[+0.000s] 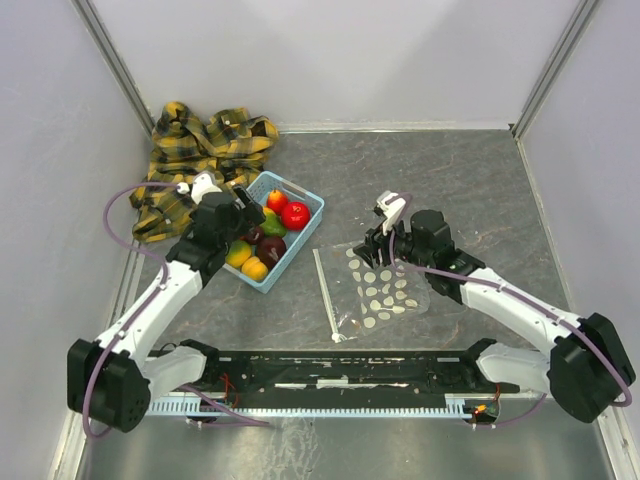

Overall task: Open the zip-top bag and remove the fake food
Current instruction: Reset both arms

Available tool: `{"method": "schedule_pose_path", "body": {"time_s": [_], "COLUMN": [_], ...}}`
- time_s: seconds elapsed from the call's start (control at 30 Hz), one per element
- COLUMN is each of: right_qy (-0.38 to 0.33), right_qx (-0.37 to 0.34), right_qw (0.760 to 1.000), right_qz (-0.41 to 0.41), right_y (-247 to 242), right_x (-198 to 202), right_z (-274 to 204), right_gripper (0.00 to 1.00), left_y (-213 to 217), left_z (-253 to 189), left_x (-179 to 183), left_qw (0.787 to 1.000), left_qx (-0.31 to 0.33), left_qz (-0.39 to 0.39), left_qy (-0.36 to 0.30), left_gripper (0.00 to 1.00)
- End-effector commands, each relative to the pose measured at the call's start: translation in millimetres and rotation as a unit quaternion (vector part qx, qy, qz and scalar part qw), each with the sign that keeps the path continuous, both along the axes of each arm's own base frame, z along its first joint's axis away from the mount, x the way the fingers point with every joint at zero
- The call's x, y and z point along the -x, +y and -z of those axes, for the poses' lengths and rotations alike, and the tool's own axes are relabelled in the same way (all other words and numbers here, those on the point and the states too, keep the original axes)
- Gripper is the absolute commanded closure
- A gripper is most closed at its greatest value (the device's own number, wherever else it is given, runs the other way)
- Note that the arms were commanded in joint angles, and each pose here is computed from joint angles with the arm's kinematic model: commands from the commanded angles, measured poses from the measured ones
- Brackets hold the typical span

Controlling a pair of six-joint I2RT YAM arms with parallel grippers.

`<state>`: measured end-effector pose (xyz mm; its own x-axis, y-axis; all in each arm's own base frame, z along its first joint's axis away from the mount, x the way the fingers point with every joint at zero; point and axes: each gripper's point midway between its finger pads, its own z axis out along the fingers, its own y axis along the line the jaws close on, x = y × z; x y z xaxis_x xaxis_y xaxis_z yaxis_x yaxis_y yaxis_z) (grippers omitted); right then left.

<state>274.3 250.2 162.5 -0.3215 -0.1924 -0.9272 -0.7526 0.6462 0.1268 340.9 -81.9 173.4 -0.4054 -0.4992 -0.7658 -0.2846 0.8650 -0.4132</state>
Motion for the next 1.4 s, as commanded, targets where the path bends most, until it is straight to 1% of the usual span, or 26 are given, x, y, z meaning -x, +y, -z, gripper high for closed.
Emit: {"method": "schedule_pose_path", "body": {"time_s": [0.0,0.07,0.13,0.2,0.23,0.33,0.4,0.47,0.53,0.6,0.67,0.77,0.83,0.9,0.97,1.07,1.2,1.37], "right_qy": [-0.032,-0.041,-0.050,-0.057,-0.059,-0.014,-0.003,-0.006,-0.012,-0.030,-0.045,-0.044,-0.043,-0.038,-0.034,-0.042,-0.068,-0.079], "right_qx": [-0.014,-0.012,-0.011,-0.015,-0.021,-0.069,-0.082,-0.077,-0.053,-0.046,-0.054,-0.053,-0.053,-0.053,-0.060,-0.070,-0.071,-0.035], "right_qw": [0.999,0.998,0.996,0.993,0.992,0.975,0.968,0.956,0.947,0.947,0.952,0.954,0.949,0.939,0.921,0.908,0.901,0.899], "right_qz": [0.030,0.051,0.074,0.097,0.111,0.211,0.238,0.282,0.316,0.316,0.299,0.291,0.307,0.339,0.383,0.410,0.423,0.430], "right_y": [-8,-15,-23,-31,-36,-59,-69,-84,-99,-102,-97,-92,-95,-103,-117,-129,-141,-151], "right_x": [-7,-10,-12,-14,-16,-27,-32,-38,-42,-43,-43,-47,-51,-55,-57,-54,-49,-46], "right_z": [-21,-24,-25,-30,-34,-49,-65,-85,-105,-133,-158,-183,-200,-209,-216,-226,-232,-223], "right_gripper": [0.35,0.29,0.17,0.03,0.00,0.01,0.01,0.01,0.01,0.01,0.01,0.01,0.01,0.01,0.01,0.01,0.01,0.01], "left_y": [-9,-13,-18,-23,-27,-43,-55,-63,-66,-64,-61,-58,-57,-57,-59,-61,-66,-67], "left_z": [-30,-35,-41,-48,-53,-73,-91,-113,-134,-155,-182,-211,-225,-233,-236,-240,-243,-246], "left_x": [0,2,5,9,11,20,27,33,37,38,39,40,43,44,46,48,49,52], "left_qw": [0.997,0.996,0.994,0.991,0.989,0.975,0.962,0.948,0.938,0.933,0.929,0.925,0.923,0.922,0.921,0.919,0.918,0.918], "left_qx": [0.041,0.048,0.052,0.051,0.051,0.050,0.049,0.041,0.023,-0.001,-0.021,-0.038,-0.040,-0.040,-0.037,-0.028,-0.016,-0.009], "left_qz": [0.017,0.031,0.049,0.074,0.092,0.159,0.203,0.239,0.263,0.272,0.272,0.271,0.271,0.274,0.280,0.284,0.291,0.294], "left_qy": [-0.056,-0.069,-0.080,-0.094,-0.105,-0.147,-0.176,-0.207,-0.224,-0.234,-0.250,-0.265,-0.271,-0.272,-0.270,-0.273,-0.270,-0.265], "left_gripper": [0.01,0.01,0.01,0.01,0.01,0.01,0.01,0.01,0.01,0.01,0.01,0.01,0.01,0.01,0.01,0.01,0.01,0.01]}}
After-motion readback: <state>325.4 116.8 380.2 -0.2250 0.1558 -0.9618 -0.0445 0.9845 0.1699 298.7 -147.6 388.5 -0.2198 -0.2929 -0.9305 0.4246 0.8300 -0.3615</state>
